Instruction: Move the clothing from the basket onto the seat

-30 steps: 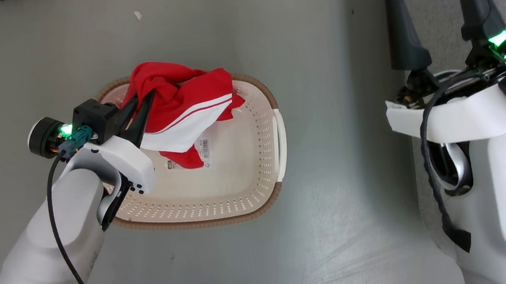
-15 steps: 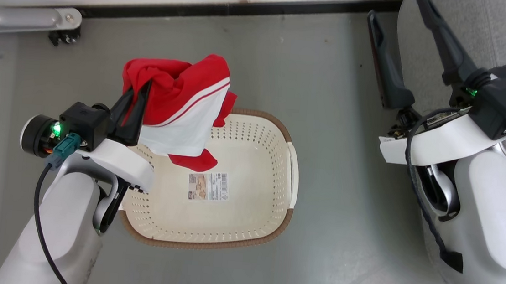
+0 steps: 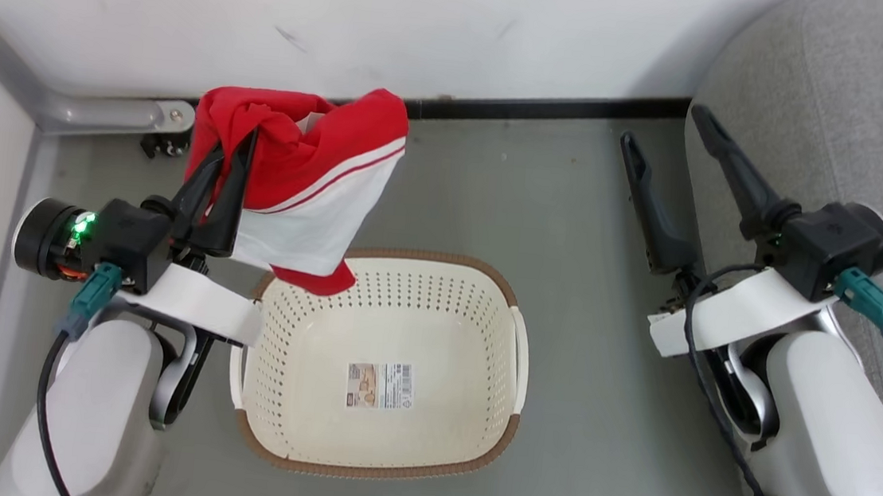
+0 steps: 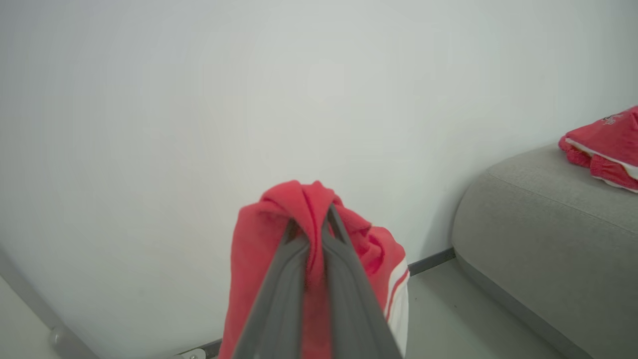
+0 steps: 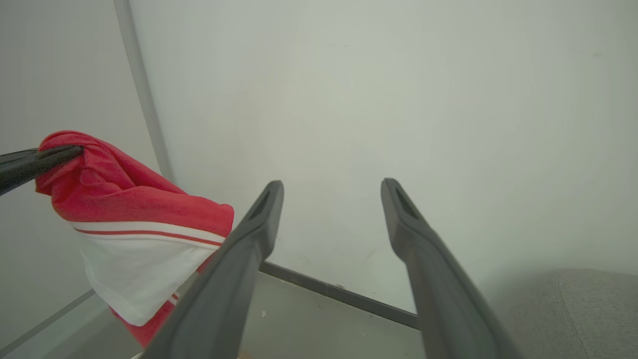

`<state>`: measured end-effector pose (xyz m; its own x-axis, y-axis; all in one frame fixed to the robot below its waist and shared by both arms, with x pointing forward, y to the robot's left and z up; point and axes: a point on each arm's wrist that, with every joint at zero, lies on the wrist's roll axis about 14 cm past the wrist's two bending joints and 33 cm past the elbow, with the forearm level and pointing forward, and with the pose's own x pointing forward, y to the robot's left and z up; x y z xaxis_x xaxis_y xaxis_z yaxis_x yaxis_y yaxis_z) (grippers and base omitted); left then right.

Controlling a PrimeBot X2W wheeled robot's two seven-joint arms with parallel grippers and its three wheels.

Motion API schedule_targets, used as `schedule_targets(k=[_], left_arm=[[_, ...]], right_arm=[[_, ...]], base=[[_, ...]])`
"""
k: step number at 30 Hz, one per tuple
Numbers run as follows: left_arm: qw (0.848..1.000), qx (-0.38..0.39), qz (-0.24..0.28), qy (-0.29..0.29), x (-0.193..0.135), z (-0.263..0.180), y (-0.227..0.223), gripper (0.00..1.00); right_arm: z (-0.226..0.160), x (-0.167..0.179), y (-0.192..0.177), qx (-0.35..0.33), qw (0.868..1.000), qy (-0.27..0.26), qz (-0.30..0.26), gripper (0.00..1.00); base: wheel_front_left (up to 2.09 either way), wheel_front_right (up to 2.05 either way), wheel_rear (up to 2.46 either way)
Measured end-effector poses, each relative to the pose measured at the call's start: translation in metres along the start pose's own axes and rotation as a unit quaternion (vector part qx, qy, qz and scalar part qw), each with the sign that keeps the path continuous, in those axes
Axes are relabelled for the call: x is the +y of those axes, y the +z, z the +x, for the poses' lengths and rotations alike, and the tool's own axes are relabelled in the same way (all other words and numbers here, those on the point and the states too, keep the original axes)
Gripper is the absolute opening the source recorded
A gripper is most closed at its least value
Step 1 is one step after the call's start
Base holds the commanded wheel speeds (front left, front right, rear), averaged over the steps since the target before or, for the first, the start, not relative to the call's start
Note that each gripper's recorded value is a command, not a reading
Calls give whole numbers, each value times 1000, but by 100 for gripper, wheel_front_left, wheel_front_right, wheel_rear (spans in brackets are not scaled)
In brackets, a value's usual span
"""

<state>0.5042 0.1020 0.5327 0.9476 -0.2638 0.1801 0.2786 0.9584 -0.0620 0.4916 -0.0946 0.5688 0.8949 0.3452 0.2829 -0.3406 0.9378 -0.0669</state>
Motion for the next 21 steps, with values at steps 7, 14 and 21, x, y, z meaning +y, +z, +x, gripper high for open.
schedule_targets(k=[7, 14, 21], left_arm=[[999, -39, 12, 5, -2, -20, 37, 0], [996, -81, 32, -7, -11, -32, 73, 0], [991, -122, 51, -19, -19, -42, 105, 0]], right_arm=[[-18, 14, 7, 9, 1000, 9, 9, 100], [-32, 30, 11, 16, 999, 27, 16, 100], [-43, 54, 18, 16, 998, 60, 25, 100]], base=[[0, 0, 0], [0, 0, 0], [0, 0, 0]])
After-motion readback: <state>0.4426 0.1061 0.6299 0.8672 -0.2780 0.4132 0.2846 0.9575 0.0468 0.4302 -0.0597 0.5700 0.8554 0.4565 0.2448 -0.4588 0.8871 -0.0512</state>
